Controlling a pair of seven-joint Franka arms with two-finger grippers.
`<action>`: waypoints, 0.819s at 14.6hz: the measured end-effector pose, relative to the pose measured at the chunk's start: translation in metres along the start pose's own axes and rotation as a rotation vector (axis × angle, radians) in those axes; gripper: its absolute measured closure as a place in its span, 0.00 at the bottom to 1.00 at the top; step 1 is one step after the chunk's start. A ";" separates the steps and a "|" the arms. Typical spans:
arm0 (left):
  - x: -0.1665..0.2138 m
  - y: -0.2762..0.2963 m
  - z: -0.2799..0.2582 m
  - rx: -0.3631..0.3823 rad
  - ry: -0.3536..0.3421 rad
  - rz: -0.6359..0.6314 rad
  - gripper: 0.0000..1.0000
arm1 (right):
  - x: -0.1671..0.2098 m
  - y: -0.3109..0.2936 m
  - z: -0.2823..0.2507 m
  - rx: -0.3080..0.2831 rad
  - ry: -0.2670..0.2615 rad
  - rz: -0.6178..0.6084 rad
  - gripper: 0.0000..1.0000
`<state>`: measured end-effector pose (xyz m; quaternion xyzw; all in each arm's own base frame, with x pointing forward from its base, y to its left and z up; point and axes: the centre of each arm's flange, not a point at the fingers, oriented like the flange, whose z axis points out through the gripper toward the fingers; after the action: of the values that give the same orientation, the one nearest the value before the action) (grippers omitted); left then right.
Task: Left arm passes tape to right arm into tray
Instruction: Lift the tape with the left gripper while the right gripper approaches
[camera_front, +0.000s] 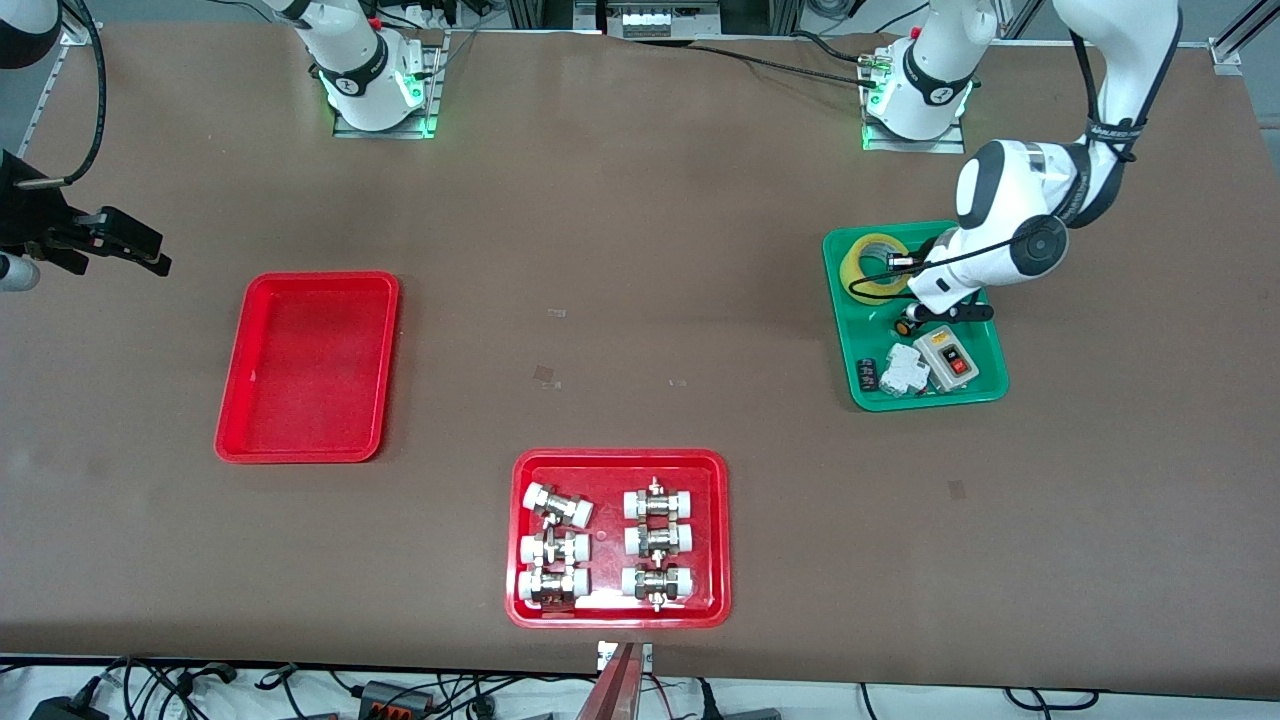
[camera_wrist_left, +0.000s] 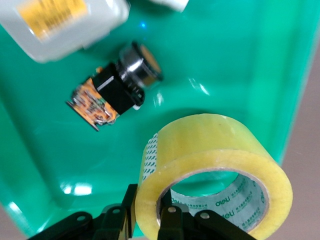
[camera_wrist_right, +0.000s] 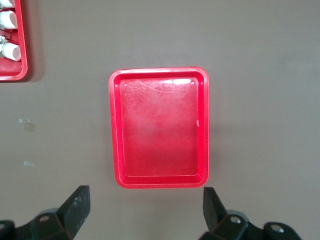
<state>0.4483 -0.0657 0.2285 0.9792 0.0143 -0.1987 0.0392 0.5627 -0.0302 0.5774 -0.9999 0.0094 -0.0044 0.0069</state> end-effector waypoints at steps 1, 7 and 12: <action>0.003 0.004 -0.024 -0.002 0.007 0.010 0.78 | 0.000 0.000 0.000 0.000 0.000 0.000 0.00; -0.020 0.100 -0.164 -0.084 -0.006 0.148 0.78 | -0.001 -0.003 0.005 0.003 -0.026 -0.005 0.00; -0.072 0.231 -0.248 -0.319 -0.013 0.142 0.78 | 0.010 -0.017 0.047 0.009 -0.118 -0.029 0.00</action>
<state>0.4884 -0.2760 0.5004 0.9578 -0.0240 -0.1969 0.2081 0.5738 -0.0126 0.5307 -0.9984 -0.0056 0.0543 0.0116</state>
